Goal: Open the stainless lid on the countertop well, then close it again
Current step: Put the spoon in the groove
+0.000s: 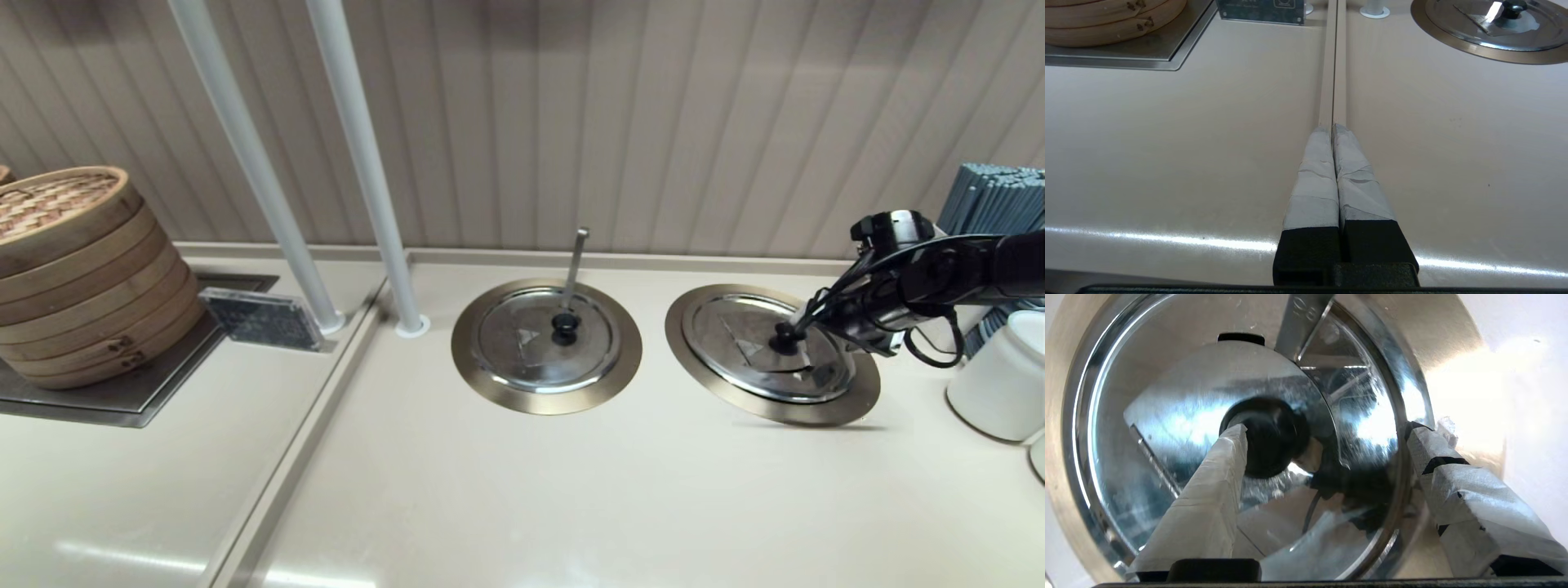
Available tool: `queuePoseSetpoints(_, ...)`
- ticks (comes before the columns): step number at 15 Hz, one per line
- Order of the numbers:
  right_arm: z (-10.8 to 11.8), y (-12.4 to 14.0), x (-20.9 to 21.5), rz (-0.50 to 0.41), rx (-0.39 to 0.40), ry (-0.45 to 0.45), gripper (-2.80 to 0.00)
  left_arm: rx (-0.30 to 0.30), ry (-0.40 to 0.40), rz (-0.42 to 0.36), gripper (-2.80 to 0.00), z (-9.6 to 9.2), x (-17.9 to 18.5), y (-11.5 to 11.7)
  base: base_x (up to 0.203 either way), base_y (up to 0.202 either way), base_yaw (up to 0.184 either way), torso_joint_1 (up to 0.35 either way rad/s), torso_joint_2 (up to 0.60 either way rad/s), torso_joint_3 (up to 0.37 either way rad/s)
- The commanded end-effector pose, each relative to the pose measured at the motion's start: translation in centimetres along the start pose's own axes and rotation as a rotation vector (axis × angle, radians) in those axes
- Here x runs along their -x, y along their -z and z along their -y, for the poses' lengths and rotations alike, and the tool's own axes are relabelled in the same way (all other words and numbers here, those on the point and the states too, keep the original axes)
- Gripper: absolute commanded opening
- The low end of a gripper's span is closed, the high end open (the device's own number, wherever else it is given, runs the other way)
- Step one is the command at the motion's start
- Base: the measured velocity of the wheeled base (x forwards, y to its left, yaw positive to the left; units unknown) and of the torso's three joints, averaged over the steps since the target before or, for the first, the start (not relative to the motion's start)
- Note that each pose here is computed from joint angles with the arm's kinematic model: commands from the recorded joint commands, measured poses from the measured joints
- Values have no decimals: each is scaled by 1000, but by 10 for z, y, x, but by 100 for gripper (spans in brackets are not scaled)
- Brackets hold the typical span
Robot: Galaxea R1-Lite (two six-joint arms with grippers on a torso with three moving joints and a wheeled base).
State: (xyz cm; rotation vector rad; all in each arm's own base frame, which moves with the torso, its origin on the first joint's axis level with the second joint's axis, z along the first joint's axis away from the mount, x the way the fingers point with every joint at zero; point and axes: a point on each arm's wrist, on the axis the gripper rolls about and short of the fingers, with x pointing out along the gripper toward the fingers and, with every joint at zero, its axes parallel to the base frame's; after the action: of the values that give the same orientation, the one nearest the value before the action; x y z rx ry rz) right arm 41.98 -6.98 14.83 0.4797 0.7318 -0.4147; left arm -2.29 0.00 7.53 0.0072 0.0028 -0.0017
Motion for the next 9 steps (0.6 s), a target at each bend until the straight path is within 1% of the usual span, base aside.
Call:
queuePoseSetpoints(1,7,-12,56,80,-20,-30,0,-1,0,0,-280,0,0,0,0,0,0,0,0,0)
queuePoseSetpoints(3,11,-8,84,83,-14,-73,0,-1,0,0,-280,0,0,0,0,0,0,0,0,0)
queuePoseSetpoints(5,13,-1,96,65,-2,-105,0,-1,0,0,-280,0,0,0,0,0,0,0,0,0)
queuePoseSetpoints(7,14,1,91,50,1,-102,0,-1,0,0,-280,0,0,0,0,0,0,0,0,0)
queuePoseSetpoints(9,13,2,77,32,7,-92,0,-1,0,0,-280,0,0,0,0,0,0,0,0,0)
